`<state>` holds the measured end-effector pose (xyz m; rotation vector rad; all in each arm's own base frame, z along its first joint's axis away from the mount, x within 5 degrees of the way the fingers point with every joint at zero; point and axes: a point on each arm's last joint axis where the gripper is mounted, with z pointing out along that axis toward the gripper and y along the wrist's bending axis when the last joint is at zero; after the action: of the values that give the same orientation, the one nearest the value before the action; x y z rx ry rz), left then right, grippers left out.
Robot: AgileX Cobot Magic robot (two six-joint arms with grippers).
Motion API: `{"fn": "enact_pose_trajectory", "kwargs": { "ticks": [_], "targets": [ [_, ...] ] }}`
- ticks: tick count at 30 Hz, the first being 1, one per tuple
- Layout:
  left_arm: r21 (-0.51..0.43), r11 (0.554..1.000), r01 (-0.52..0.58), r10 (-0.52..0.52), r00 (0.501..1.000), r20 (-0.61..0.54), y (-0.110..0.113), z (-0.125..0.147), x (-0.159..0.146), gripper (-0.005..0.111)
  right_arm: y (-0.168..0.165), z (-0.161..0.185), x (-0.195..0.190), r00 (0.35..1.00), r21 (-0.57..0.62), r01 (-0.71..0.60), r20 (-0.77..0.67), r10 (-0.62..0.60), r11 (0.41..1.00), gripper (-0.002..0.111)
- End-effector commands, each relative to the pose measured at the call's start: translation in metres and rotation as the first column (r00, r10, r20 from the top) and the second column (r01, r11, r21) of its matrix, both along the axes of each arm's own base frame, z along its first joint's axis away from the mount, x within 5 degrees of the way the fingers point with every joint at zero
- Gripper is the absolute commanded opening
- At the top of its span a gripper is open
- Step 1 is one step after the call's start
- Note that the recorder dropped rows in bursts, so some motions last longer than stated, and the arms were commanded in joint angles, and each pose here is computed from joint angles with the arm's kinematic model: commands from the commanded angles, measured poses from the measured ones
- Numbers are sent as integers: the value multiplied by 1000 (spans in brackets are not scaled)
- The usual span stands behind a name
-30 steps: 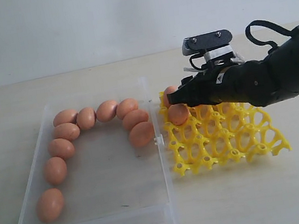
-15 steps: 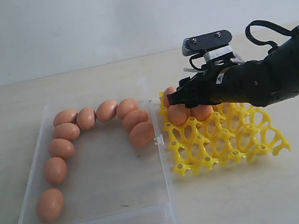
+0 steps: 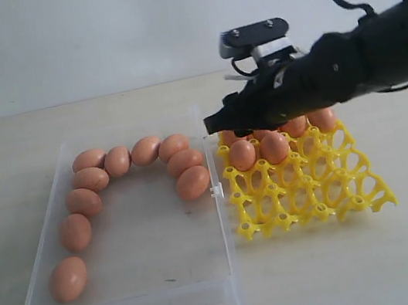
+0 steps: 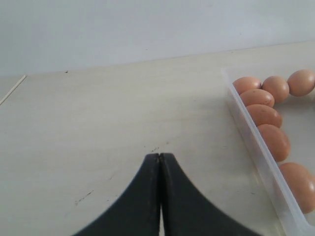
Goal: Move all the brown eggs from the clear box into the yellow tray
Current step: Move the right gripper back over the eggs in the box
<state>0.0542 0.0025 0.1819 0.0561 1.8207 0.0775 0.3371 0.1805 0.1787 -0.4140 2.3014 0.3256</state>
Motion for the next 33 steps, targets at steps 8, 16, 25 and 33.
{"fn": "enact_pose_trajectory", "kwargs": {
  "ticks": [8, 16, 25, 33],
  "targets": [
    [-7, 1000, -1, 1, 1000, 23, 0, 3, 0, 0, 91, 67, -26, 887, -96, -434, -218, 406, 896, 35],
    [-7, 1000, -1, 1, 1000, 23, 0, 3, 0, 0, 145, 53, -22, 832, -39, -494, -313, 458, 869, 54],
    [-7, 1000, -1, 1, 1000, 23, 0, 3, 0, 0, 176, 38, 4, 859, 12, -436, -295, 419, 900, 55],
    [-7, 1000, -1, 1, 1000, 23, 0, 3, 0, 0, 163, 14, 28, 907, -158, -319, -338, 252, 935, 55]
  ]
}}
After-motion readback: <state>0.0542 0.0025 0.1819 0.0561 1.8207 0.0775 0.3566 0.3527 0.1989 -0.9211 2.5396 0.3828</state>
